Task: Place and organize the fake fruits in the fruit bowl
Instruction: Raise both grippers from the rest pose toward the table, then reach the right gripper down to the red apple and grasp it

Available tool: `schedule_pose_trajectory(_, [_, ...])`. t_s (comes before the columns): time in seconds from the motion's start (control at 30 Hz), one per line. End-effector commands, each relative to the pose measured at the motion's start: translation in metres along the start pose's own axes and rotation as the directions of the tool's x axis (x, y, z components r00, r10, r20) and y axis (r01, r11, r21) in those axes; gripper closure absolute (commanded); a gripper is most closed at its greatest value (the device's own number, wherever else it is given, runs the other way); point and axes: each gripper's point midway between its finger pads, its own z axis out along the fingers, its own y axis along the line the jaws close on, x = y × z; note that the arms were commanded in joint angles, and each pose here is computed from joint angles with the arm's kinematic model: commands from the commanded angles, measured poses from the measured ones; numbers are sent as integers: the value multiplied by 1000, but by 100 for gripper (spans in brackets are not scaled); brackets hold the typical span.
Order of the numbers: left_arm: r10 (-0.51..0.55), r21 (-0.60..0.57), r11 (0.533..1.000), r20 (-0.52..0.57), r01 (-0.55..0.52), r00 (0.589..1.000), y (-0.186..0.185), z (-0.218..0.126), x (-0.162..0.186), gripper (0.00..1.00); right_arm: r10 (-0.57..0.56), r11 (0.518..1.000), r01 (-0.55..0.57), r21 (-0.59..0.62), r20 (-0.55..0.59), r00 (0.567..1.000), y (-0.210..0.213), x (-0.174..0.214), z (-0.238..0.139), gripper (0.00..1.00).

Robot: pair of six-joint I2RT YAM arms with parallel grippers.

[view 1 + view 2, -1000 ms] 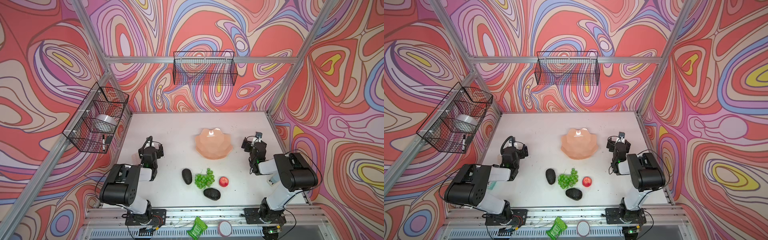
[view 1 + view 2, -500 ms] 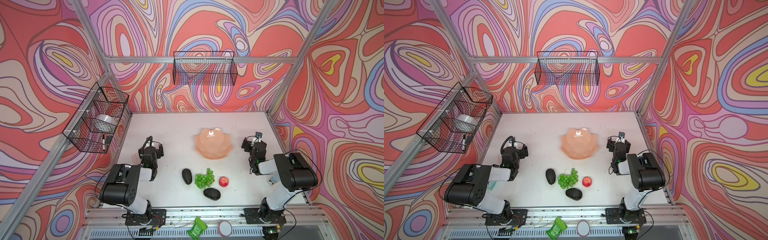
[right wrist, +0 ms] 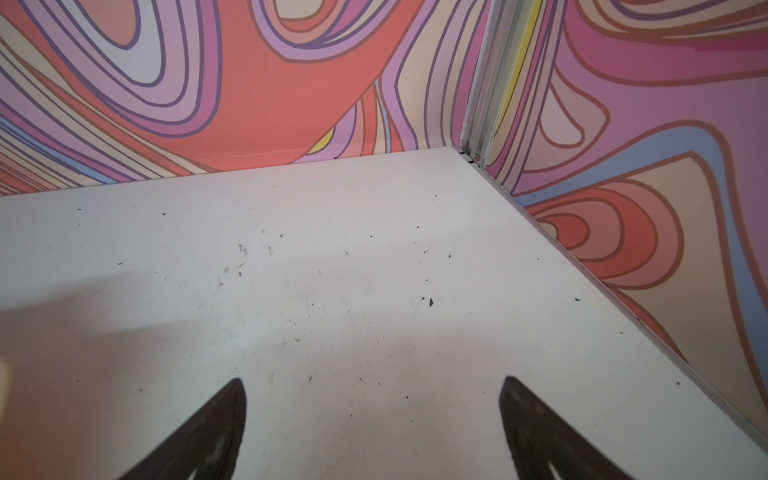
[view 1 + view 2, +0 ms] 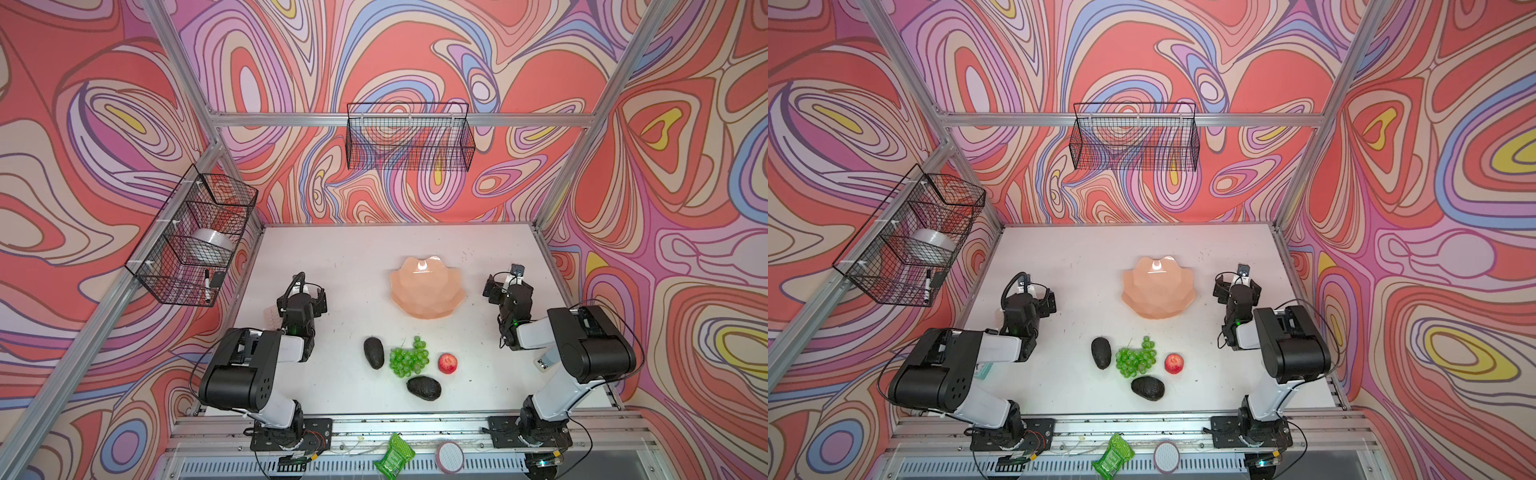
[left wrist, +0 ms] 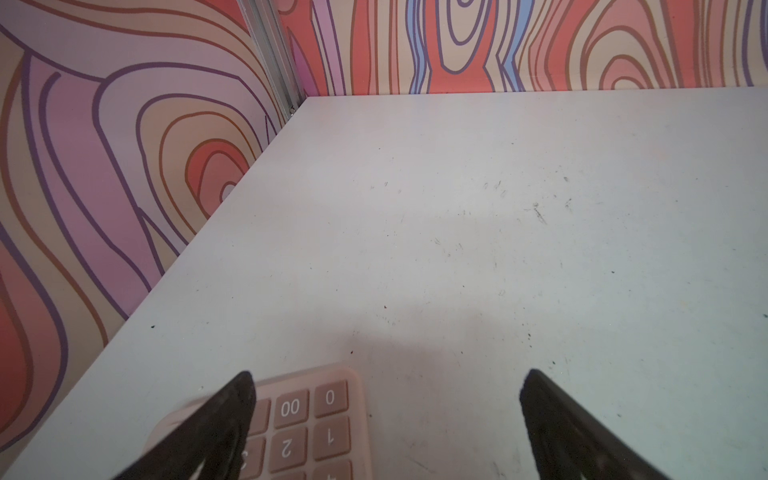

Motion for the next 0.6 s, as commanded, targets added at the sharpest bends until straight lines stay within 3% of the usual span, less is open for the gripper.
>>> schedule_pose_trajectory(0.0, [-26,-10,1000,47,26,999,3,-1,-14,0,16,1000,-16,13,10,1000,-3,-3,1,2])
schedule_pose_trajectory(0.2, [-5,23,1000,36,4,999,-3,-1,-16,0,29,1000,-29,-1,73,997,-6,-14,-15,3])
schedule_pose_trajectory(0.33, [-12,-40,999,28,14,1000,9,-15,-44,0,64,994,-69,87,59,996,-19,-60,-28,2])
schedule_pose_trajectory(0.4, [-112,-115,986,48,117,993,26,-28,-83,0,101,993,-104,59,49,994,-13,-97,-32,2])
schedule_pose_trajectory(0.47, [-257,-86,961,81,264,963,27,-39,-111,0,303,951,-302,72,0,953,-12,-118,-32,2])
schedule_pose_trajectory(0.5, [-333,-68,938,85,339,939,26,-43,-119,0,348,936,-344,75,-55,936,-8,-120,-31,2])
schedule_pose_trajectory(0.57, [-497,-10,867,53,498,866,19,-51,-126,0,302,950,-312,-22,-203,932,18,-125,-31,2])
